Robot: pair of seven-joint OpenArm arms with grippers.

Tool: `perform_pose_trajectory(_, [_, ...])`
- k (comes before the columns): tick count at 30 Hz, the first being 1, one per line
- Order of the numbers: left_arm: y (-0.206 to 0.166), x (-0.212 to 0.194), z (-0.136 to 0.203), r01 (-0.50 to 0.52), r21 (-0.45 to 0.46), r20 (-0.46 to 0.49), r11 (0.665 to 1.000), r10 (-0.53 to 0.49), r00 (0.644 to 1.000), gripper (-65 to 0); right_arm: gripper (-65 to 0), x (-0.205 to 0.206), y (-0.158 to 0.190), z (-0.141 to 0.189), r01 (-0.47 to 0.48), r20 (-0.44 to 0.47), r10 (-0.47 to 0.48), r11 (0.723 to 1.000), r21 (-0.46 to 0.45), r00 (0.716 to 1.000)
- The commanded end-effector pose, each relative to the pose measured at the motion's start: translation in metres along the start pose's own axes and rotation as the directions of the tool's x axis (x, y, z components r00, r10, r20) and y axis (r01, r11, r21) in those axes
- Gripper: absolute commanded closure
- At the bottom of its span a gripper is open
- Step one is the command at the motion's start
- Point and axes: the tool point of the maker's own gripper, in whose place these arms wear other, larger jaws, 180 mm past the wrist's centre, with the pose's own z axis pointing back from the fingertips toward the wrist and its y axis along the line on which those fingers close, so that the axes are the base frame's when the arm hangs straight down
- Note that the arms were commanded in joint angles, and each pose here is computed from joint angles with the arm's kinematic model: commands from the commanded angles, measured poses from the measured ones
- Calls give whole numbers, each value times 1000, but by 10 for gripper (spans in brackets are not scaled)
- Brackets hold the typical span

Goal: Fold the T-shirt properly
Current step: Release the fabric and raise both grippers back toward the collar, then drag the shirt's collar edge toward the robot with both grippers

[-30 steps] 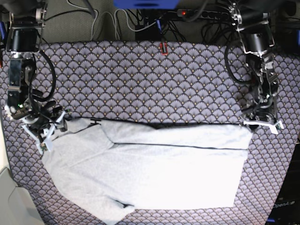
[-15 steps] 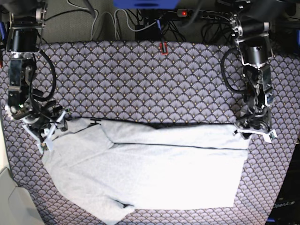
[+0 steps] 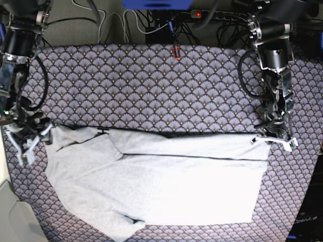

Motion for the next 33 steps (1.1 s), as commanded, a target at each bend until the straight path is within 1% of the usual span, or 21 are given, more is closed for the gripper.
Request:
perform_pose_trajectory(1, [-3, 16, -1, 2, -7, 29, 1000, -2, 1000, -5, -299, 20, -6, 5, -18, 59, 18, 1000, 6, 998])
perform_pose_trajectory(2, [-3, 16, -1, 2, -7, 29, 1000, -2, 1000, -5, -299, 18, -8, 3, -14, 50, 13, 1000, 14, 999])
perform_pose_trajectory(3, [-3, 16, -1, 3, -8, 28, 1000, -3, 1000, -5, -299, 13, -12, -1, -2, 22, 2, 1000, 26, 1000])
perform_pose_trajectory(5, [-3, 17, 0, 4, -9, 31, 1000, -4, 1000, -5, -299, 5, -22, -8, 39, -17, -38, 998, 46, 999])
perform_pose_trajectory(8, [-4, 17, 0, 5, -11, 31, 1000, -5, 1000, -5, -299, -6, -28, -15, 76, -44, -72, 994, 84, 996])
perform_pose_trajectory(14, [-3, 18, 0, 6, -10, 30, 1000, -6, 1000, -5, -299, -6, -32, -15, 81, -39, -78, 993, 81, 996])
perform_pose_trajectory(17, [-3, 17, 0, 7, -9, 28, 1000, -6, 1000, -5, -299, -4, -30, -17, 87, -18, -86, 993, 85, 996])
perform_pose_trajectory(23, [-3, 17, 0, 7, -10, 30, 1000, -6, 1000, -5, -299, -25, -30, -36, 191, -66, -185, 976, 106, 980])
perform_pose_trajectory(26, [-3, 18, 0, 8, -9, 31, 1000, -7, 1000, -5, -299, -25, -30, -37, 196, -53, -192, 975, 106, 980])
perform_pose_trajectory(33, [-1, 18, 0, 10, -7, 28, 1000, -9, 1000, -5, -299, -29, -29, -38, 198, -65, -192, 975, 105, 979])
